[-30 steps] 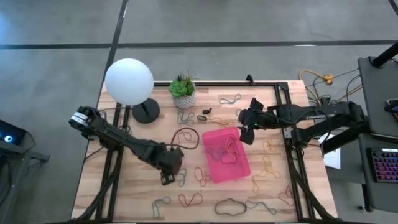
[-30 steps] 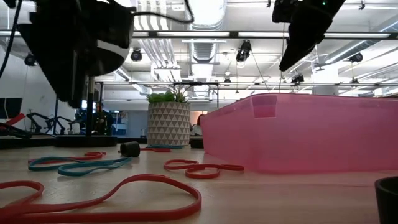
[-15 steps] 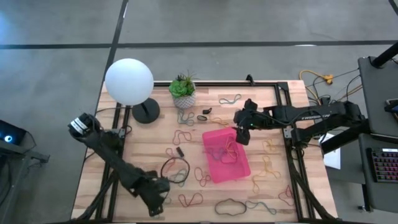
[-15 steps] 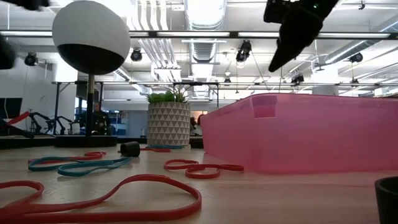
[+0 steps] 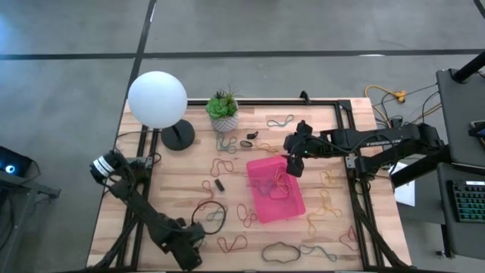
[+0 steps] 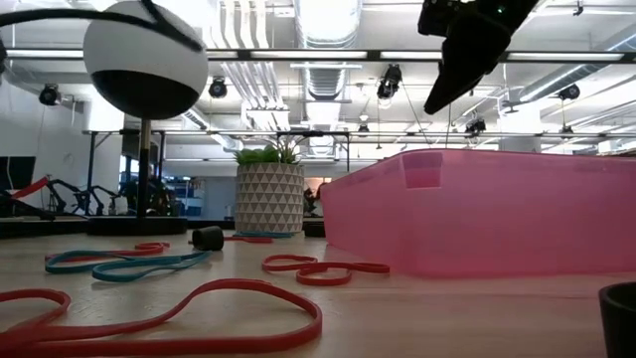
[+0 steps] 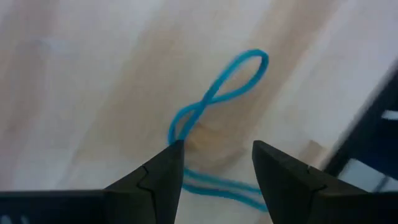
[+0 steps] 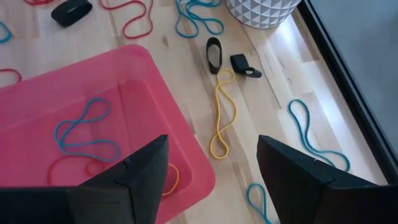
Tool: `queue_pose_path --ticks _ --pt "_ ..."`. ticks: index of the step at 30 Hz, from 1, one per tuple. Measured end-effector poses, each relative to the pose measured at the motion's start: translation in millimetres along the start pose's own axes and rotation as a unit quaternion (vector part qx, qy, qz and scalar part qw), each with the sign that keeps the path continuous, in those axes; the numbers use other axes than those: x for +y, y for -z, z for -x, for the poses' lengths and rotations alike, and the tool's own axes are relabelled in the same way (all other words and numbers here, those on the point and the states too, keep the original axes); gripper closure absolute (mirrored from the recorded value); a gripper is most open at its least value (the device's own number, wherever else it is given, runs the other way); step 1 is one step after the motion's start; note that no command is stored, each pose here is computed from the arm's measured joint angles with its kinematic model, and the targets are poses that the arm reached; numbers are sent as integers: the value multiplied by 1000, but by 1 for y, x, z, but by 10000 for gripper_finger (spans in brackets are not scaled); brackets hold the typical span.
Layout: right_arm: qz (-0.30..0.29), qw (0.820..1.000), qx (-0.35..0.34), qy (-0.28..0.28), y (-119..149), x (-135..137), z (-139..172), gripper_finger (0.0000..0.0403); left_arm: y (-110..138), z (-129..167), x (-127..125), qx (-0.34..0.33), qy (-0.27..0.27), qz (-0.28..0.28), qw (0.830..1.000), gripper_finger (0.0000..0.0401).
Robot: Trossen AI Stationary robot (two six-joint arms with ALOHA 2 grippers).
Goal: Pick and place rubber bands into bin
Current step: Put the blue rubber band into the red bin
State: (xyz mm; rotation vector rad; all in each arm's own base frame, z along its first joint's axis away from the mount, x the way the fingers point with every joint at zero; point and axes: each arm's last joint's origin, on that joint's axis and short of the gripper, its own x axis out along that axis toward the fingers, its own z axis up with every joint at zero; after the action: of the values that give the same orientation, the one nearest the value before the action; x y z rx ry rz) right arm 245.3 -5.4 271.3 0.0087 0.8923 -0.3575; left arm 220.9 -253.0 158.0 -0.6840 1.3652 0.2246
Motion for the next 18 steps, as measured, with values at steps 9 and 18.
queue_pose_path --ticks 9,18 --pt "-3 1000 -2 0 0 0 0 172 0 0 0 -1 -5 5 1000 225" --pt "-6 1000 -6 0 -1 0 0 172 -6 27 -11 -58 24 -5 998 225"
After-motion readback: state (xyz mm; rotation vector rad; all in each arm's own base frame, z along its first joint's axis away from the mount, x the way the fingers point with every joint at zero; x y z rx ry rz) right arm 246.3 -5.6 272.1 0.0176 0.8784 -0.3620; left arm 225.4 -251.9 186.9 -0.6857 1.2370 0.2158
